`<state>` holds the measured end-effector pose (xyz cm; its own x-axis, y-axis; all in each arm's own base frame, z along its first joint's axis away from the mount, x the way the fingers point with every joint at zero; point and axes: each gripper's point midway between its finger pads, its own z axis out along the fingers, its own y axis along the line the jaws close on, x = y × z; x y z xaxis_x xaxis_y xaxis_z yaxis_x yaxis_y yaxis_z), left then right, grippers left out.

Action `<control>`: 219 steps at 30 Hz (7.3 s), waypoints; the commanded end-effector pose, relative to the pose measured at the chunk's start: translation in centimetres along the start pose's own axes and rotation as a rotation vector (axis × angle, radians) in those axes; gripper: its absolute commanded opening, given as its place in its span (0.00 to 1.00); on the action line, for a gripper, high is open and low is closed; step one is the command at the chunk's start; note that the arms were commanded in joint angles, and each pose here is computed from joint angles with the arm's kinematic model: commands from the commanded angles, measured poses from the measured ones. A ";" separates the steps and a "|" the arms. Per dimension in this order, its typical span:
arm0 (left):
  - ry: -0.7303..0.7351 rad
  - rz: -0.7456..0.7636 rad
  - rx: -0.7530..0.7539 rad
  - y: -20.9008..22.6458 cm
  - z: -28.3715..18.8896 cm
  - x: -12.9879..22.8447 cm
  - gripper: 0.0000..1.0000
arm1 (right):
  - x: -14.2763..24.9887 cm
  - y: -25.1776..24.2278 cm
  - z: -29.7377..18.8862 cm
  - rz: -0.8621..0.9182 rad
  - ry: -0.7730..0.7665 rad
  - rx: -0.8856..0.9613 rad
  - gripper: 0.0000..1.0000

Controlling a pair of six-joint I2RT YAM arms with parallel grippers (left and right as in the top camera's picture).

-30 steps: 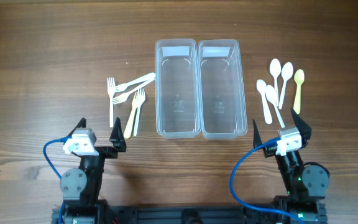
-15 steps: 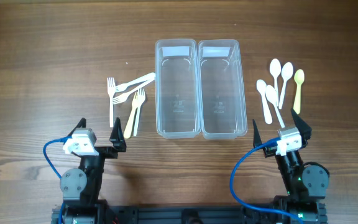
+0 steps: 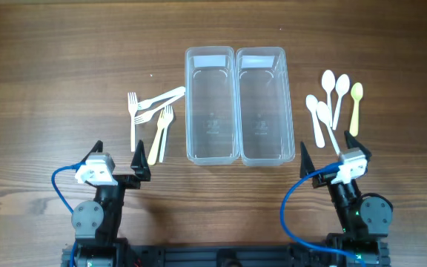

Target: Pack container

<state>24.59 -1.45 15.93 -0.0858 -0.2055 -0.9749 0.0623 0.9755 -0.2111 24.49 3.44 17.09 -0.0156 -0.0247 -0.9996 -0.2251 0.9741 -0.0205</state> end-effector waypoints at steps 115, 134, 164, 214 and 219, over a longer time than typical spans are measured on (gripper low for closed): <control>0.670 -0.039 -0.065 -1.0 10.4 -2.9 1.00 | 17.7 -8.1 6.2 0.455 1.379 0.376 0.04; 0.669 -0.039 -0.065 -1.0 10.4 -2.9 1.00 | -2.2 3.1 13.6 0.459 0.815 -0.208 0.04; 0.670 -0.039 -0.065 -1.0 10.4 -2.9 1.00 | -3.9 -5.6 15.4 0.222 0.756 0.163 0.52; 0.670 -0.039 -0.065 -1.0 10.4 -2.9 1.00 | 4.6 -5.9 15.2 0.258 1.178 0.163 0.04; 0.670 -0.039 -0.065 -1.0 10.4 -2.9 1.00 | -2.6 -0.4 16.7 0.329 0.994 -0.049 0.04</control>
<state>34.70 -2.89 17.39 -0.7019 -0.1871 -0.6873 -0.0242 0.9706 -0.2395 41.15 2.14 14.83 -0.9112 0.0477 -0.4092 -0.0012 0.9930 0.1183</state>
